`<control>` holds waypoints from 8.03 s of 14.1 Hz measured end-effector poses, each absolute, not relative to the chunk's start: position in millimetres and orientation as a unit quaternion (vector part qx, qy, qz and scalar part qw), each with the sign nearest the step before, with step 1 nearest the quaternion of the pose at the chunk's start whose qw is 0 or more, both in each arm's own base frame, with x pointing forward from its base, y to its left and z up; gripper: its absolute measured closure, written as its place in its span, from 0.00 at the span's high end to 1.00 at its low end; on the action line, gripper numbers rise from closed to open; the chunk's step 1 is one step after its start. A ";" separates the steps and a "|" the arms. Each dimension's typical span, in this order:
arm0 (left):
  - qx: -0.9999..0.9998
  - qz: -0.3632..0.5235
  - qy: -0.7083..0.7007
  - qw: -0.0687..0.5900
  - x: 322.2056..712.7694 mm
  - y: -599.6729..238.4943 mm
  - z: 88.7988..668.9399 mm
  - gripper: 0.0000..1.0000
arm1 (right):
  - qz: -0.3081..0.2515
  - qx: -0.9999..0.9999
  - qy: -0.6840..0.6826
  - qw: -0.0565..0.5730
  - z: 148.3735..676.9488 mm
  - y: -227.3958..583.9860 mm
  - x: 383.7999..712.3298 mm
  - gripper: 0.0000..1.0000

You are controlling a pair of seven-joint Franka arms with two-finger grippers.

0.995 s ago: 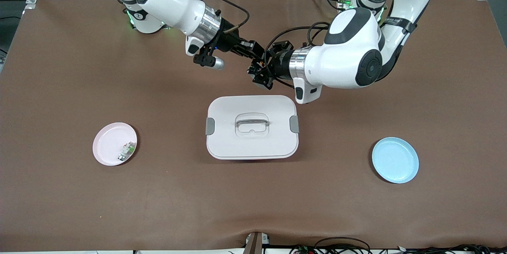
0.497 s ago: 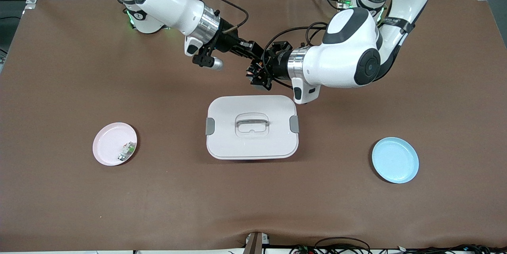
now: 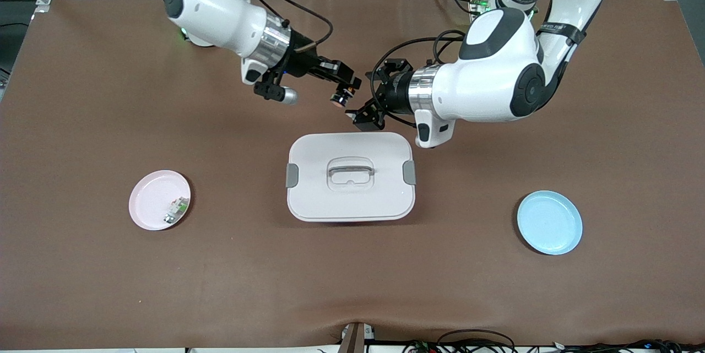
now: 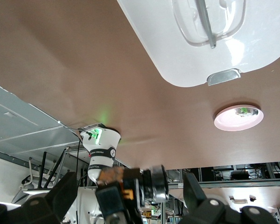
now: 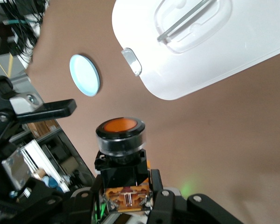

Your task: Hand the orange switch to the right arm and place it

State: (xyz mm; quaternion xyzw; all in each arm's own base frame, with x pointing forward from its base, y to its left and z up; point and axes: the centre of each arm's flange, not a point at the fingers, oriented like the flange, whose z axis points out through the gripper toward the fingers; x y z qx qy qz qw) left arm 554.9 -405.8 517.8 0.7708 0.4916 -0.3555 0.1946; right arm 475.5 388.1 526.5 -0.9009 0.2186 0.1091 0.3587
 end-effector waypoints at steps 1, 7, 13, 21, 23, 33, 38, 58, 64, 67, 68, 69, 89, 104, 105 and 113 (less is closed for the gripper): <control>0.771 -0.352 0.493 0.196 556.8 -403.3 518.7 1.00 | 0.110 -0.910 0.197 0.347 533.8 373.6 481.8 0.41; 0.774 -0.319 0.510 0.199 574.5 -376.1 522.1 1.00 | 0.061 -0.979 -0.001 0.194 584.4 260.2 518.8 0.41; 0.803 -0.234 0.519 0.178 591.7 -342.5 523.6 1.00 | 0.026 -0.975 -0.208 0.072 562.3 142.6 559.7 0.41; 0.919 -0.050 0.375 0.109 623.7 -283.1 506.4 1.00 | 0.029 -0.914 -0.404 0.011 499.3 58.6 609.4 0.41; 0.939 -0.037 0.328 0.094 637.3 -244.4 502.6 1.00 | 0.021 -0.887 -0.461 -0.004 479.0 26.2 625.7 0.41; 0.994 -0.019 0.108 0.030 647.2 -127.4 524.2 1.00 | 0.023 -0.783 -0.619 -0.059 333.0 -75.3 678.8 0.41; 0.998 0.000 0.069 0.006 632.4 -60.4 572.4 1.00 | 0.053 -0.757 -0.650 -0.040 294.0 -76.9 673.3 0.41; 0.997 0.012 0.063 -0.041 518.3 -49.7 657.9 1.00 | 0.057 -0.751 -0.657 -0.022 229.9 -77.2 637.2 0.41; 0.997 0.011 0.063 -0.039 518.1 -50.9 657.3 1.00 | 0.061 -0.751 -0.657 -0.017 218.3 -77.1 634.0 0.41; 0.997 0.011 0.061 -0.039 517.9 -52.9 657.4 1.00 | 0.057 -0.751 -0.657 -0.020 213.1 -78.2 634.0 0.41; 0.997 0.011 0.061 -0.039 517.9 -53.0 657.5 1.00 | 0.056 -0.751 -0.658 -0.020 210.1 -78.5 634.2 0.41; 0.997 0.011 0.061 -0.039 518.0 -52.2 657.6 1.00 | 0.055 -0.751 -0.658 -0.020 207.1 -78.5 634.2 0.41; 0.998 0.009 0.057 -0.022 512.3 -41.1 664.4 1.00 | 0.038 -0.752 -0.657 -0.040 222.0 -82.5 655.9 0.75; 0.999 0.010 0.037 -0.023 510.3 -62.9 664.8 1.00 | 0.018 -0.731 -0.677 -0.081 359.1 -91.2 708.6 1.00; 0.999 0.010 0.036 -0.023 510.3 -63.7 664.8 1.00 | 0.016 -0.731 -0.677 -0.082 365.8 -89.8 708.1 1.00; 0.999 0.009 0.027 -0.023 508.3 -73.8 665.4 1.00 | -0.034 -0.778 -0.625 -0.056 413.2 -95.8 711.9 1.00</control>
